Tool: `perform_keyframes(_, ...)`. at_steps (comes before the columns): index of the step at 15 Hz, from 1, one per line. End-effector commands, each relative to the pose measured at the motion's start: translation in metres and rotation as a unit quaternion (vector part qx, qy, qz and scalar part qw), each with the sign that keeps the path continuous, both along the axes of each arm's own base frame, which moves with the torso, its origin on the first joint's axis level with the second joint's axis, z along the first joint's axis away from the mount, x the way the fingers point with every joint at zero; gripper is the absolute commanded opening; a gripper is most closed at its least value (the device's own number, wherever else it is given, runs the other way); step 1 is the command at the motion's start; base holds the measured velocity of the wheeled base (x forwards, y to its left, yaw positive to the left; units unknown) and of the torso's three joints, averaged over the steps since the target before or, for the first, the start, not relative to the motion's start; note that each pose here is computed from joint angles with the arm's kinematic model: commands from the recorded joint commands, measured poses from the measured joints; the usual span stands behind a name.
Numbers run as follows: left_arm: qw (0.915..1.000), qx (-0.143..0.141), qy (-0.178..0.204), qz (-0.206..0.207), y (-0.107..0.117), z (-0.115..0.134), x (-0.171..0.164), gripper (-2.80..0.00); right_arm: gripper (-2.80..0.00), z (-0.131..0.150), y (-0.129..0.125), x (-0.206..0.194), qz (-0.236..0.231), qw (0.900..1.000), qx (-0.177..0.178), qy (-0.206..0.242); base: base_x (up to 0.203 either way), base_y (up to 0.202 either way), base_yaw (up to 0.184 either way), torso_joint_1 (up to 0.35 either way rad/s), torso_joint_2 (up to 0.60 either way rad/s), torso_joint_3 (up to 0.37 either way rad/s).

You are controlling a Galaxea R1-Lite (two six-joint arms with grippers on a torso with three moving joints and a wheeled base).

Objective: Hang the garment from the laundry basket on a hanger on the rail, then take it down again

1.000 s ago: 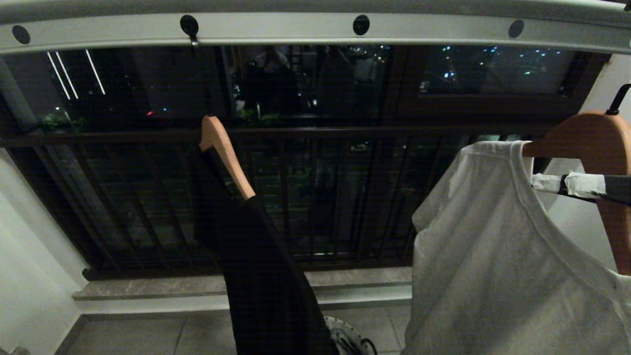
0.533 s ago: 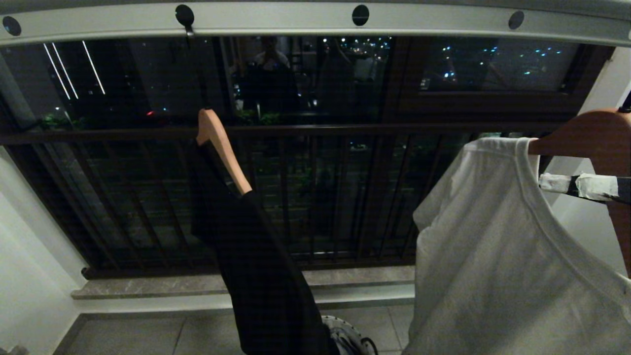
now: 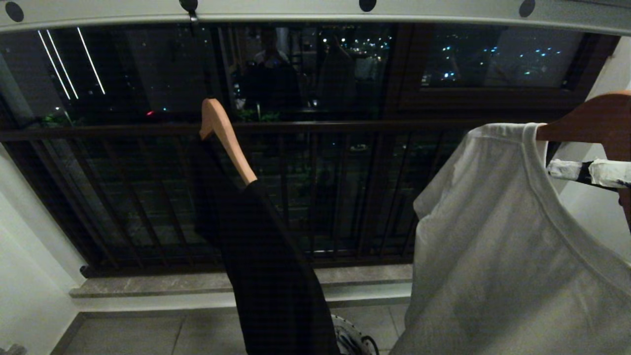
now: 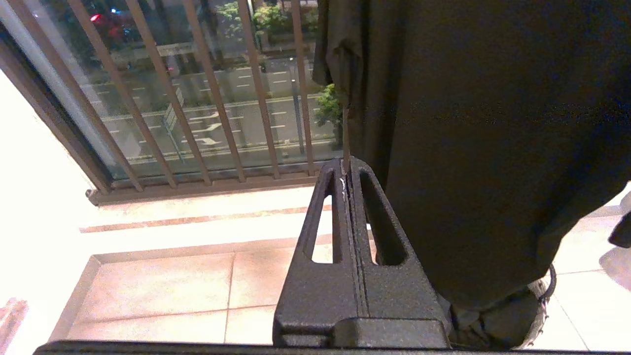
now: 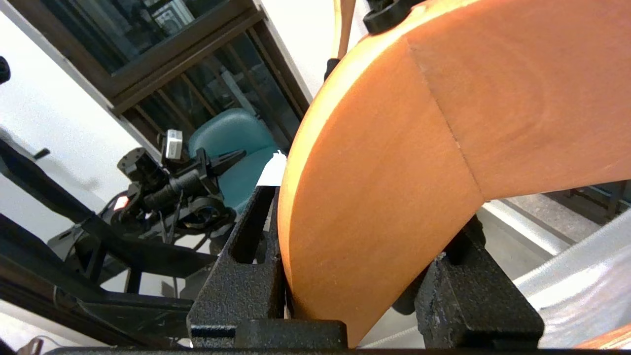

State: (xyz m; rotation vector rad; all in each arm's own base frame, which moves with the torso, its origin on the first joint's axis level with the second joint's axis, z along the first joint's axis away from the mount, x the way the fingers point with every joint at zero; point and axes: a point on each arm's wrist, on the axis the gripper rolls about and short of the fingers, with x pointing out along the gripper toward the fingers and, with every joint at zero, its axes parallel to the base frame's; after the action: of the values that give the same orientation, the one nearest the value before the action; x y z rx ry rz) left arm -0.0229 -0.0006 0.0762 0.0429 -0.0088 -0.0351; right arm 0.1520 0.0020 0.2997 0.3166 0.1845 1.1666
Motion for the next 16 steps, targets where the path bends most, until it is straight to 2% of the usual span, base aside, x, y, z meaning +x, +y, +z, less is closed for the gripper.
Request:
perform_keyframes(1, 1.0, 0.0, 0.001, 0.001, 0.0, -0.0008, 0.0002, -2.8, -2.8, 0.0021, 0.0005, -0.0039, 0.003, 1.0, -0.001, -0.006, 0.0, 0.0, 0.0, -0.09, 0.2, 0.09)
perform_keyframes(7, 1.0, 0.0, 0.001, 0.0, 0.0, -0.0007, 0.0001, -2.8, -2.8, 0.0072, 0.0013, -0.0066, 0.005, 1.0, -0.002, -0.017, 0.0, 0.0, 0.0, -0.105, 0.23, 0.116)
perform_keyframes(16, 1.0, 0.0, 0.001, 0.0, 0.0, -0.0008, 0.0002, -2.8, -2.8, 0.0001, 0.0012, -0.0063, 0.005, 1.0, -0.001, -0.006, 0.0, 0.0, 0.0, -0.143, 0.3, 0.157)
